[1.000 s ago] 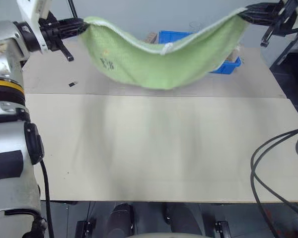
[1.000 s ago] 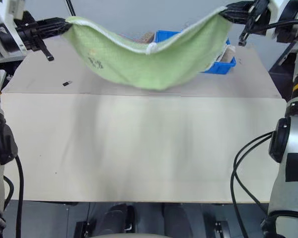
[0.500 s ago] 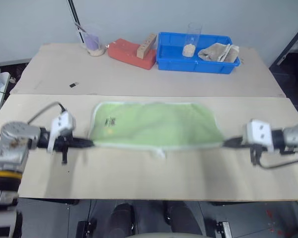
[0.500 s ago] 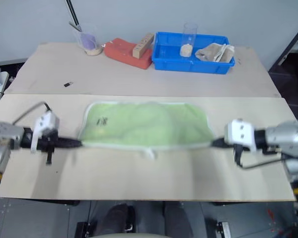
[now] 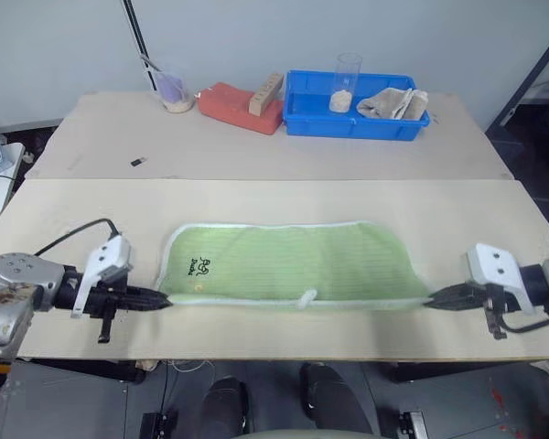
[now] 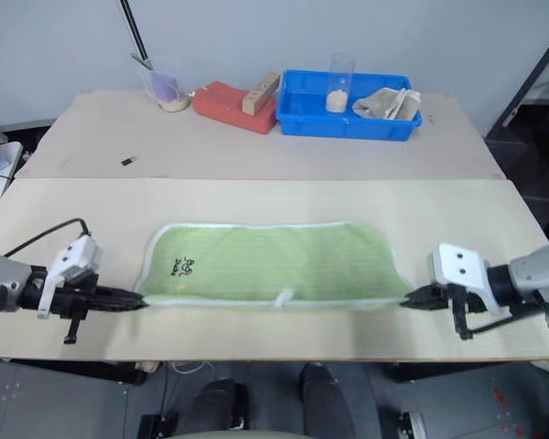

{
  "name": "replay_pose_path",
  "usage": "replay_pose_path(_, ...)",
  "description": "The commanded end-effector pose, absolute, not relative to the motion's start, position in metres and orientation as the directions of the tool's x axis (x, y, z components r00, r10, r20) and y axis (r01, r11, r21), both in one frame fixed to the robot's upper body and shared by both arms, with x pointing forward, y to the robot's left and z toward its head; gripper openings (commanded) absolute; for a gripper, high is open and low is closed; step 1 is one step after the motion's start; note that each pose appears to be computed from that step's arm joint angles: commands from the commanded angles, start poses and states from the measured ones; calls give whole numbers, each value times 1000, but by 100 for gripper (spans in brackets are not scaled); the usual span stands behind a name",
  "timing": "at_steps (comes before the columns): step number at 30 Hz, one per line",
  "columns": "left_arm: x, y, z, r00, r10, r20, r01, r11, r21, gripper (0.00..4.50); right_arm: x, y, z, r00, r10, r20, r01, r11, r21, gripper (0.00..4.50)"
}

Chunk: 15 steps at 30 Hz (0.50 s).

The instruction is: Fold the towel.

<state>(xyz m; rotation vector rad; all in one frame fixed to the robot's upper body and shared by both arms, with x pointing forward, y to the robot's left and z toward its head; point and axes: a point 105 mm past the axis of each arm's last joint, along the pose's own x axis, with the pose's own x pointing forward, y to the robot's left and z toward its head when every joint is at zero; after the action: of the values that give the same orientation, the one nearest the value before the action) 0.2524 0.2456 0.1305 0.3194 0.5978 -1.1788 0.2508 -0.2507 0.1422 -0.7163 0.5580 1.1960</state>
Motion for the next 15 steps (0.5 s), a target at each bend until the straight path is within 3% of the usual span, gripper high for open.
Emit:
replay_pose_path(1,274,254,143,331,-761,-558,897,437,-64,0,271,-253,155,348,632,-693,-931,321,-174,3)
replay_pose_path(9,329,249,151,427,-746,-512,856,516,-37,0,327,-248,169,459,614,-642,-869,461,-180,3)
replay_pose_path(15,358,236,152,474,-742,-474,841,540,-5,0,346,-251,171,479,596,-644,-854,486,-185,3)
